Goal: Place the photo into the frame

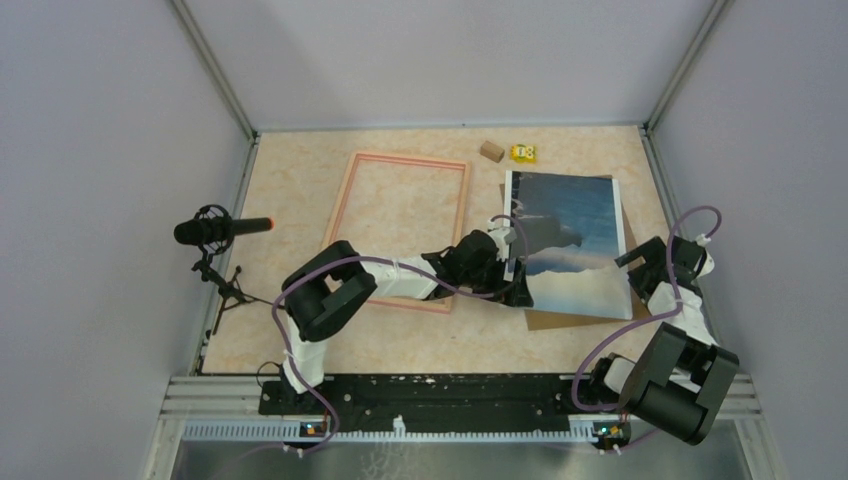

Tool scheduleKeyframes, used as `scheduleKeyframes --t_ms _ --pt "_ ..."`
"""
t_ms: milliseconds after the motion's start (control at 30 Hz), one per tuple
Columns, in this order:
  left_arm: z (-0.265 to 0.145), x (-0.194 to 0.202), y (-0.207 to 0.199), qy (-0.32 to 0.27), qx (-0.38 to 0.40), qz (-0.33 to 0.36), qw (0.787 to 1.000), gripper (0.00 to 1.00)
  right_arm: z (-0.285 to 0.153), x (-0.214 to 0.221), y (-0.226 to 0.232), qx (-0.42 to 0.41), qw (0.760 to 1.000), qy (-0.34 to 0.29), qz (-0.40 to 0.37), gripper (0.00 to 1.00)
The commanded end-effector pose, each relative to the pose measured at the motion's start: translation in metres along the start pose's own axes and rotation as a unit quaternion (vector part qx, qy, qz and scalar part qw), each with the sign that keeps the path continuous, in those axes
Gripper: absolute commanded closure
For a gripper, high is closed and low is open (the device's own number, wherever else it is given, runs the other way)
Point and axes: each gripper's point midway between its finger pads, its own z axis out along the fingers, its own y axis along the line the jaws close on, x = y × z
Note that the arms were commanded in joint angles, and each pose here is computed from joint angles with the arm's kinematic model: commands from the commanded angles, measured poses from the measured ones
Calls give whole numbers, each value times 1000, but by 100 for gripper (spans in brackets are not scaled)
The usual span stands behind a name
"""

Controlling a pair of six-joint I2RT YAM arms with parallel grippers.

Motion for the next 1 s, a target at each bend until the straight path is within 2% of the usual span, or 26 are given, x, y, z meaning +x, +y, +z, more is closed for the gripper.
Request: scheduleKeyframes --t_ms 0,233,400,767,833,900,967 --pt "9 3 2 8 6 -19 1000 2 2 15 -3 -7 1000 25 3 2" --pt "-2 -5 -14 4 86 -62 994 8 2 19 0 -17 999 34 4 2" --pt "-14 -16 -21 -1 148 -99 984 16 1 20 4 -29 999 36 4 2" --pt "-7 -25 -20 -12 177 -130 976 49 -1 19 11 -48 998 37 6 2" --pt "-4 -27 -19 -15 174 -127 976 60 -2 20 12 -51 998 37 5 2" --pt "-1 -30 -17 -15 167 -123 978 64 -2 18 13 -53 998 35 5 2" --pt "1 -32 -16 -16 158 -117 980 75 -3 18 14 -56 998 35 4 2"
